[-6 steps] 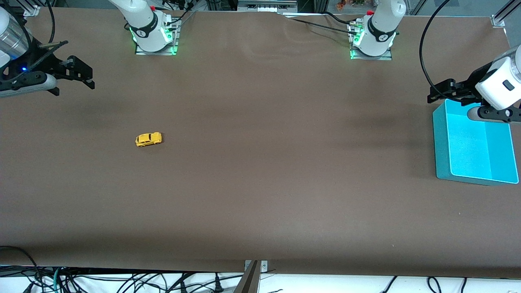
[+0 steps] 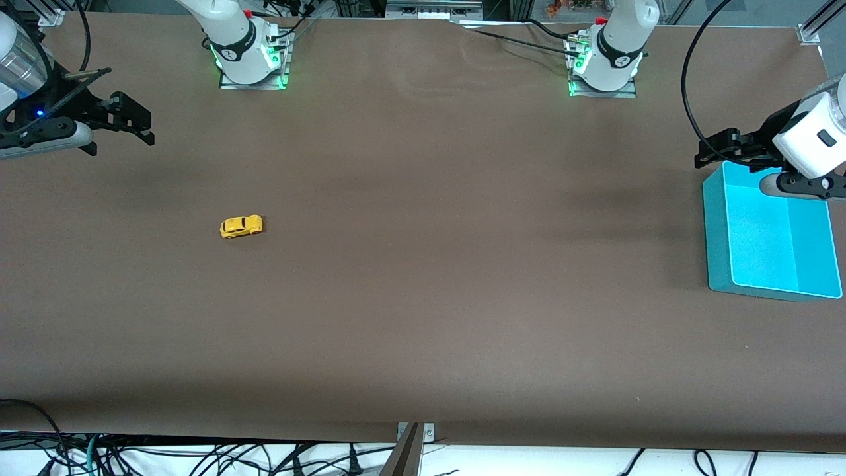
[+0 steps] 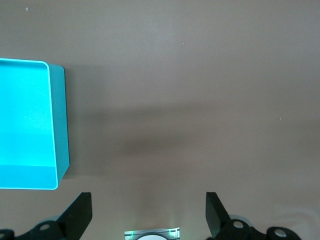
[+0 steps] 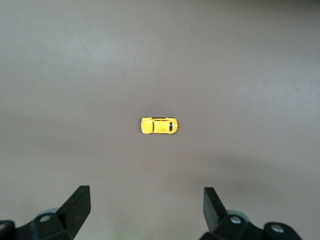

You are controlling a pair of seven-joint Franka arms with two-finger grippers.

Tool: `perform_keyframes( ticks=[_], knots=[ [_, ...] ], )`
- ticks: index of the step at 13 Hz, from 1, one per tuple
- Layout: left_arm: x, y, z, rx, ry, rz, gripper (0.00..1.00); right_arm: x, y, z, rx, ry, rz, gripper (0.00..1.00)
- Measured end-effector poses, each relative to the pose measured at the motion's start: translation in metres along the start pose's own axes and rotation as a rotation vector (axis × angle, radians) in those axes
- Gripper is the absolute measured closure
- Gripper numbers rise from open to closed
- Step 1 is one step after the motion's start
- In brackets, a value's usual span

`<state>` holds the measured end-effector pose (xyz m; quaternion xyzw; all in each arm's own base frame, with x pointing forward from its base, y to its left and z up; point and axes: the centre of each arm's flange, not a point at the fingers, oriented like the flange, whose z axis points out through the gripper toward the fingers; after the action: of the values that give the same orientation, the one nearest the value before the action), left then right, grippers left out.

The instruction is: Wind and store yellow beetle car

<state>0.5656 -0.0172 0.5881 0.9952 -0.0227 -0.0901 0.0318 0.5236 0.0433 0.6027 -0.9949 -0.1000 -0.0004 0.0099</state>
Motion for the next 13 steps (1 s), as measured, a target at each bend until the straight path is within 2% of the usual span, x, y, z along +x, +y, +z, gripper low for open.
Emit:
perform_keyframes(
  ticks=[13],
  knots=[
    [0.0001, 0.0, 0.0, 0.0, 0.0, 0.0, 0.0, -0.001, 0.0011, 0.0098, -0.006, -0.033, 0.0, 0.0]
  ],
)
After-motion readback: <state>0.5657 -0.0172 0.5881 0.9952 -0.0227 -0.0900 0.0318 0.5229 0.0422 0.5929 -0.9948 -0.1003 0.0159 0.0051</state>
